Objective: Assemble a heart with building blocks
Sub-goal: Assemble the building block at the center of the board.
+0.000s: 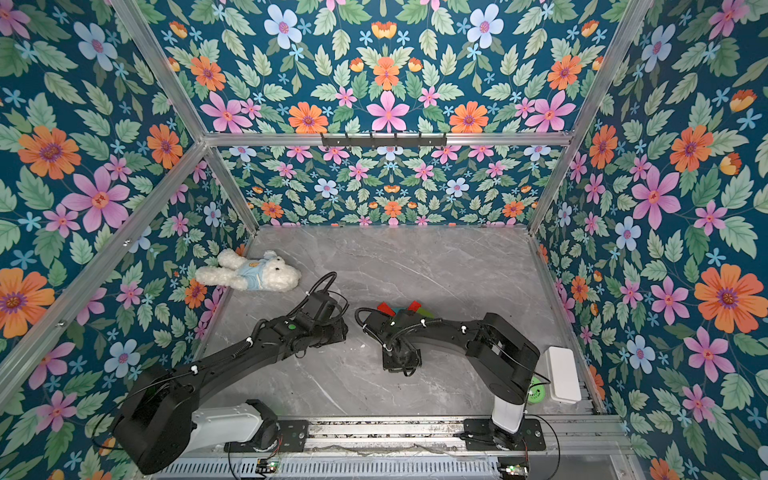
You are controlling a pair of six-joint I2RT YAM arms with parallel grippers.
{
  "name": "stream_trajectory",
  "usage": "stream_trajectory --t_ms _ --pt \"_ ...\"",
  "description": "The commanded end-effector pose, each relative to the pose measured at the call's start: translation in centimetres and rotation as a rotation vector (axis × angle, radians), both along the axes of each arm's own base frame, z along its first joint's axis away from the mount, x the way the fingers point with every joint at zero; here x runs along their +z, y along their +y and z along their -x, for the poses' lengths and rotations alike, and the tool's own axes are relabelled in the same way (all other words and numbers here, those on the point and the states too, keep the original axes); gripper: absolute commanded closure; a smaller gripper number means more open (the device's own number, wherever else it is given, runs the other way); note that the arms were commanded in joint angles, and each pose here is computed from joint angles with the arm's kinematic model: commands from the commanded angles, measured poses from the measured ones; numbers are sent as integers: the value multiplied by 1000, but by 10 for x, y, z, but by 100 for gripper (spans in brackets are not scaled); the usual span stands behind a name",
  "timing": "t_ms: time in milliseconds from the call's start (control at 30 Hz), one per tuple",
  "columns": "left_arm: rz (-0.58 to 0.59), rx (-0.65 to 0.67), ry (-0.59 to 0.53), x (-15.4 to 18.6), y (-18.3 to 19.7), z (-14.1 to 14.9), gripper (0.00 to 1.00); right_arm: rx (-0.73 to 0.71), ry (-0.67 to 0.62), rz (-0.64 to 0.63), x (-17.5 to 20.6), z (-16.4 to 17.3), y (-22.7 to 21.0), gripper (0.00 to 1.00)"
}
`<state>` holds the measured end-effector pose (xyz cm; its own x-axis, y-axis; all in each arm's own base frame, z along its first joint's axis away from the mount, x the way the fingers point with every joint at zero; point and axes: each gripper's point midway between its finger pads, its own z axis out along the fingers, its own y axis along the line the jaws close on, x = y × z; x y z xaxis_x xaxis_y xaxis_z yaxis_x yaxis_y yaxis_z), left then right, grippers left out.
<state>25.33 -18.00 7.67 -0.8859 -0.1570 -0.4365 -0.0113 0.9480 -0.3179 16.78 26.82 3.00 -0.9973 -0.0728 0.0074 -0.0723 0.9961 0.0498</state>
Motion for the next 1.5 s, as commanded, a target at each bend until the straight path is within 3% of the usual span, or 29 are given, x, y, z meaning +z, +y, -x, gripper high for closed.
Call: stream_trajectory --t_ms 0,767,933,1033,1133,1233,1333,1433,1467 --pt "-1 -3 -1 -1 0 0 53 -17 -11 28 0 -2 -5 74" --pt "-7 0 5 -4 3 3 53 -3 -44 44 5 -6 -6 73" --pt "-14 17 -40 14 4 -6 49 49 -170 -34 54 2 -2 52" --pt "-47 35 -100 36 8 -19 46 43 -246 -83 87 3 -14 45" --pt "-96 83 -211 72 19 -40 42 -17 -406 -121 133 -10 -47 34" --pt "-171 191 -374 121 45 -68 40 -174 -590 -177 172 -39 -102 26" --pt "-305 392 -571 169 93 -90 30 -360 -916 -200 206 -72 -163 21" --pt "-426 359 -721 178 110 -109 24 -314 -1401 -241 238 -88 -188 21" --pt "-490 354 -722 169 117 -112 23 -299 -1525 -249 250 -89 -195 20"
